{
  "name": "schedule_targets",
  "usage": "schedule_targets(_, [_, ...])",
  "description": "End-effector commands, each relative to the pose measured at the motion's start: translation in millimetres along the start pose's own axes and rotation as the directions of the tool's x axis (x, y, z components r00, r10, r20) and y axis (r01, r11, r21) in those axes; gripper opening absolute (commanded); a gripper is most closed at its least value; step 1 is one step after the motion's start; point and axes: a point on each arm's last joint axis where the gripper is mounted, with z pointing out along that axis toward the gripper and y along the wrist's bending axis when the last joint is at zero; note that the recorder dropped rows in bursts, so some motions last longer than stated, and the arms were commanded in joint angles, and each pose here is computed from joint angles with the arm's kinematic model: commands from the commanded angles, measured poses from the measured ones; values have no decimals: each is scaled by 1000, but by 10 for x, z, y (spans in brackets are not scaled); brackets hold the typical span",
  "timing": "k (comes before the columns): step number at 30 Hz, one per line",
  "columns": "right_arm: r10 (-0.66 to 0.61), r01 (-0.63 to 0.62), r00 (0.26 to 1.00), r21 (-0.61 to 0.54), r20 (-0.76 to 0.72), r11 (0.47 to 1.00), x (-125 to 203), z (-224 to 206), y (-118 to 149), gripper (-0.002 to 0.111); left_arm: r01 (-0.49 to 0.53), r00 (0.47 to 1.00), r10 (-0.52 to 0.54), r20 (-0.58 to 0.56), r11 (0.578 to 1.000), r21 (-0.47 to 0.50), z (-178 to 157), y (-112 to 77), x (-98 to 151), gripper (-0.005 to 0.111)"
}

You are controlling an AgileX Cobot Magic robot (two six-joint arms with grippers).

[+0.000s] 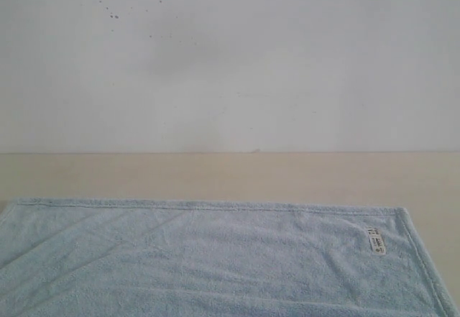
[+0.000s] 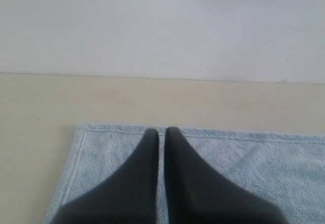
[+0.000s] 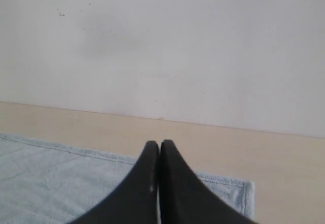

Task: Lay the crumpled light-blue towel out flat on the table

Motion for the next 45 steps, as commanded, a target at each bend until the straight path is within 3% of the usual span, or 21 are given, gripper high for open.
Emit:
schedule_targets(1, [28,-26,1000,116,-12,993,240,-13,-114,0,11,1000,-11,4,1000,8,-14,-5,5,4])
schedule_targets(5, [139,-132,990,207,-21,969,516,-9,-210,0,11,1000,-11,4,1000,8,-14,-5,5,4])
schedule_targets(11, [142,-138,990,219,-2,966,843,37,-252,0,11,1000,-11,4,1000,8,-14,-5,5,4])
schedule_targets(22, [-20,22,1000,230,-11,973,1192,86,-295,0,11,1000,-11,4,1000,8,-14,-5,5,4])
schedule_targets(45, [-23,17,999,227,25,974,1185,48,-283,0,0,1000,0,-3,1000,11,-14,-37,14,4])
